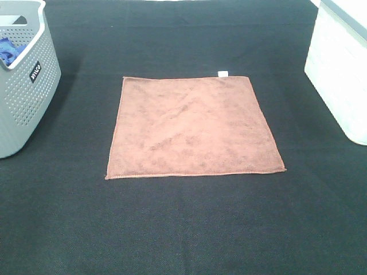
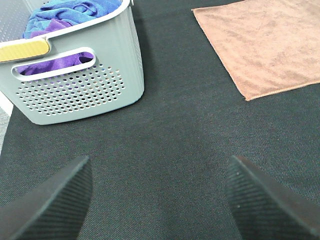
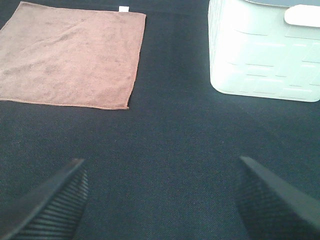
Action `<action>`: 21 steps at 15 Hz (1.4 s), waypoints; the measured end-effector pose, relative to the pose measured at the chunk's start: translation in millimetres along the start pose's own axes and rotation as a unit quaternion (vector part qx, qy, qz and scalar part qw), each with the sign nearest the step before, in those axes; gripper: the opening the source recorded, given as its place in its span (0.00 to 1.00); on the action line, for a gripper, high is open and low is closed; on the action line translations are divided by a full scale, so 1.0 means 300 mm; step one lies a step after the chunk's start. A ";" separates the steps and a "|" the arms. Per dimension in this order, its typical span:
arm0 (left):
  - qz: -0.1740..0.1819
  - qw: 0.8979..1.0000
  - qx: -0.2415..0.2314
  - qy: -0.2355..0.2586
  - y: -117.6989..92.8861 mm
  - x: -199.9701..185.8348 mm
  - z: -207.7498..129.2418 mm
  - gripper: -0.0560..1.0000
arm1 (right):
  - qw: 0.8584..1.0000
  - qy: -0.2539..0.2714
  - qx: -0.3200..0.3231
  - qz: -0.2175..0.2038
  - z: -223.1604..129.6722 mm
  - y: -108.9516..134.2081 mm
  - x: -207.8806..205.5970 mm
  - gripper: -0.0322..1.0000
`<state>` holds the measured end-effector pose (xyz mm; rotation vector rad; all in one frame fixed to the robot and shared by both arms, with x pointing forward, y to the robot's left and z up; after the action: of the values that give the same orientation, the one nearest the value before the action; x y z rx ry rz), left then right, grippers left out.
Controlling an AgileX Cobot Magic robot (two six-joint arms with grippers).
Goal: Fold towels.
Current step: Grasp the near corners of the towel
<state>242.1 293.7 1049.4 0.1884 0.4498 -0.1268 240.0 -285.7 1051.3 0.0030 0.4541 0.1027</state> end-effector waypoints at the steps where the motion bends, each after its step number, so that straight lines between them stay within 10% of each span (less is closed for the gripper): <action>1: 0.000 1.000 0.000 0.000 0.000 0.000 0.000 0.73 | 1.000 0.000 0.000 0.000 0.000 0.000 0.000 0.77; 21: 0.000 1.000 0.000 0.000 0.000 0.000 0.000 0.73 | 1.000 0.000 0.000 0.000 0.000 0.000 0.000 0.77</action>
<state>242.1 293.7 1049.4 0.1884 0.4498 -0.1268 240.0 -285.7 1051.3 0.0030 0.4541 0.1027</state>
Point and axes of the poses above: a point on each arm's last joint axis where the gripper is mounted, x pointing out along that axis toward the gripper, y along the wrist's bending axis when the last joint is at zero, z = x × y, the point moved 1 cm from there along x, pointing out along that axis toward the gripper, and after that the axes turned 3 degrees about x, right-handed, at the moved point
